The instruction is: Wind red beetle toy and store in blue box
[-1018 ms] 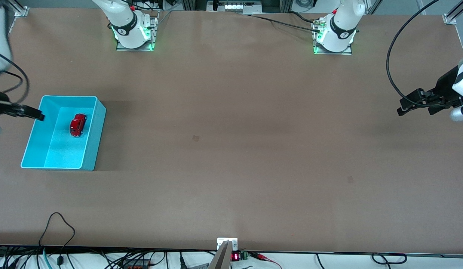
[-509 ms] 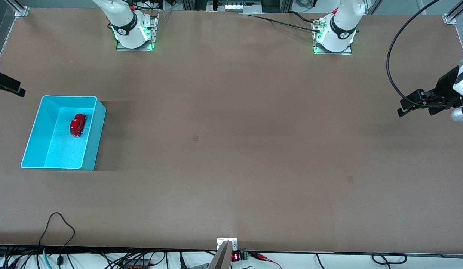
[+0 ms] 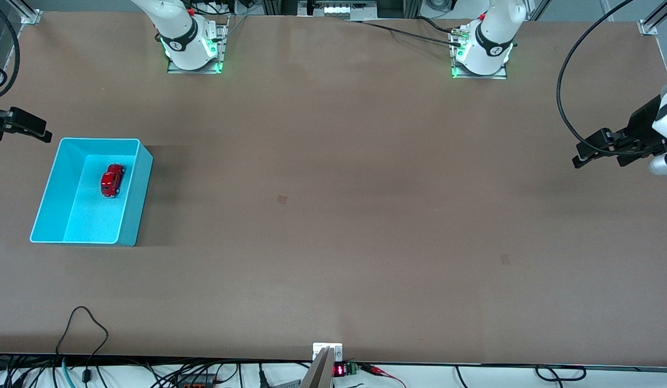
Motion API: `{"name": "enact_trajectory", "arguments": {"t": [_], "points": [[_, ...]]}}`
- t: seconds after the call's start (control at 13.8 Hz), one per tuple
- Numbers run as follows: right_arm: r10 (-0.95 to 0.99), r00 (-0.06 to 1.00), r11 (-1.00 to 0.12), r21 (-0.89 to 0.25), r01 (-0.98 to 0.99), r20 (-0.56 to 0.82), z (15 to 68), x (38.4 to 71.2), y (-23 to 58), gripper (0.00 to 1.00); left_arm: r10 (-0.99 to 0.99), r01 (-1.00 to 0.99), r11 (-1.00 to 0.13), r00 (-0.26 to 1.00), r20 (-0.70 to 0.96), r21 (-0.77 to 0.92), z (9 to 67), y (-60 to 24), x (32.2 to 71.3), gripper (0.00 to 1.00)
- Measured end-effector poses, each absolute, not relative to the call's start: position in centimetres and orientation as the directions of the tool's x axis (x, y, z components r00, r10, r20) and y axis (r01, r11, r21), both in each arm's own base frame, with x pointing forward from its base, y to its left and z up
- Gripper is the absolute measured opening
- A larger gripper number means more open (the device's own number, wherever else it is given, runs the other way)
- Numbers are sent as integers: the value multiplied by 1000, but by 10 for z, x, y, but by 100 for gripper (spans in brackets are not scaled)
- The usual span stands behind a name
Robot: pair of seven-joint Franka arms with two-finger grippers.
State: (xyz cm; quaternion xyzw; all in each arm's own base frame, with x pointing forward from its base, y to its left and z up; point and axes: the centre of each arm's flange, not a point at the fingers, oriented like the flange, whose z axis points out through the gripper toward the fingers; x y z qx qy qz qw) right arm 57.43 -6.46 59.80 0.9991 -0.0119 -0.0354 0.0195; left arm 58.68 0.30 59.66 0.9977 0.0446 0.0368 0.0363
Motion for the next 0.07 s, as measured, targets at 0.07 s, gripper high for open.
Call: {"name": "enact_trajectory", "arguments": {"t": [0.07], "points": [[-27,997,-999,40,-24,-72,597,574,-66,100,91,86,-993,993,70,76,597,3,587,100]]}}
